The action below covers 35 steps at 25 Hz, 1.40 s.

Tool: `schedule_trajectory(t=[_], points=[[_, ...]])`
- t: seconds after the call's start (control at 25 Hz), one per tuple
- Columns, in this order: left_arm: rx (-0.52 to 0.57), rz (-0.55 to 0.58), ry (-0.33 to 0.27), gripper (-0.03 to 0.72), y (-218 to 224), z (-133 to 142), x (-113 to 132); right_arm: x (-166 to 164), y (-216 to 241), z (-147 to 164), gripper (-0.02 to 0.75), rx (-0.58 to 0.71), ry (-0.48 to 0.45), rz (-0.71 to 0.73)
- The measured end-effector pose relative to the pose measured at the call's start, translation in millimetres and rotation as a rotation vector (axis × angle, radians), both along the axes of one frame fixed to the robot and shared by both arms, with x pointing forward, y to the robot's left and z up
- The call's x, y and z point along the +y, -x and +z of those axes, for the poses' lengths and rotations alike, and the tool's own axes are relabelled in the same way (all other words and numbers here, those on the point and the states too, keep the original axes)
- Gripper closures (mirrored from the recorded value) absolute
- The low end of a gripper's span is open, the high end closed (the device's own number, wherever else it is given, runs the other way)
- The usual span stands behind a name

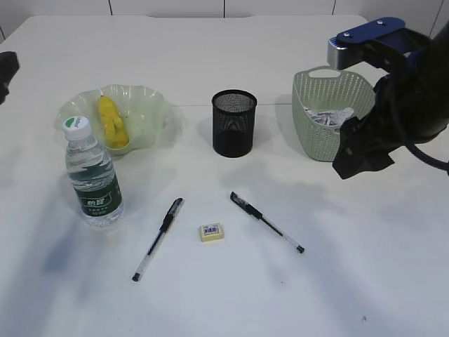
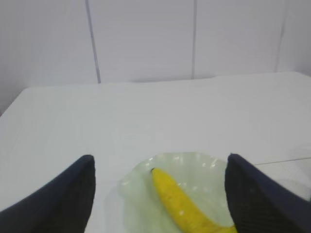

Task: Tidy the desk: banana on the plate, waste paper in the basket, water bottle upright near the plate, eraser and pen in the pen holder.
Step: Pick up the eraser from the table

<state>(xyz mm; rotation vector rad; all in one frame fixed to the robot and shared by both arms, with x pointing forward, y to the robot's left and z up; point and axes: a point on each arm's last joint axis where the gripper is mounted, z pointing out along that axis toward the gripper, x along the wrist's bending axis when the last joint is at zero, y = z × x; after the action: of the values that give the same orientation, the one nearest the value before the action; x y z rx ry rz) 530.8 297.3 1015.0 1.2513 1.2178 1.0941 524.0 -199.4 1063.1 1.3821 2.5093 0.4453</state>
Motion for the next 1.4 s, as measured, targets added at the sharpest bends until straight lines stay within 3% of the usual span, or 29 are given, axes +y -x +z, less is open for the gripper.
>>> schedule_trajectory(t=[0.16,0.36,0.6,0.76,1.0,1.16,1.4], points=[[0.161,0.122,0.04,0.095,8.3,-5.4,23.1,3.5,-1.5,-0.6,0.152,-0.002,-0.041,-0.01],[0.405,0.152,0.039,0.095,24.1,-14.9,25.6,13.1,-4.6,3.3,0.151,-0.029,-0.174,-0.047],[0.857,0.189,0.037,0.095,45.0,-18.8,26.9,20.9,-4.1,6.3,0.152,-0.011,-0.288,-0.083],[1.055,0.203,0.04,0.096,51.8,-8.7,27.1,30.2,-3.7,14.5,0.152,-0.017,-0.313,-0.078],[1.132,0.2,0.096,0.095,50.9,8.4,24.1,62.4,-5.9,22.8,0.155,0.012,-0.319,-0.057],[1.148,0.19,0.145,0.096,51.5,9.2,20.9,93.7,-15.4,11.6,0.186,0.083,-0.228,-0.057],[1.153,0.187,0.161,0.096,51.8,9.2,19.8,134.9,-41.7,-17.2,0.195,0.165,-0.117,-0.136]])
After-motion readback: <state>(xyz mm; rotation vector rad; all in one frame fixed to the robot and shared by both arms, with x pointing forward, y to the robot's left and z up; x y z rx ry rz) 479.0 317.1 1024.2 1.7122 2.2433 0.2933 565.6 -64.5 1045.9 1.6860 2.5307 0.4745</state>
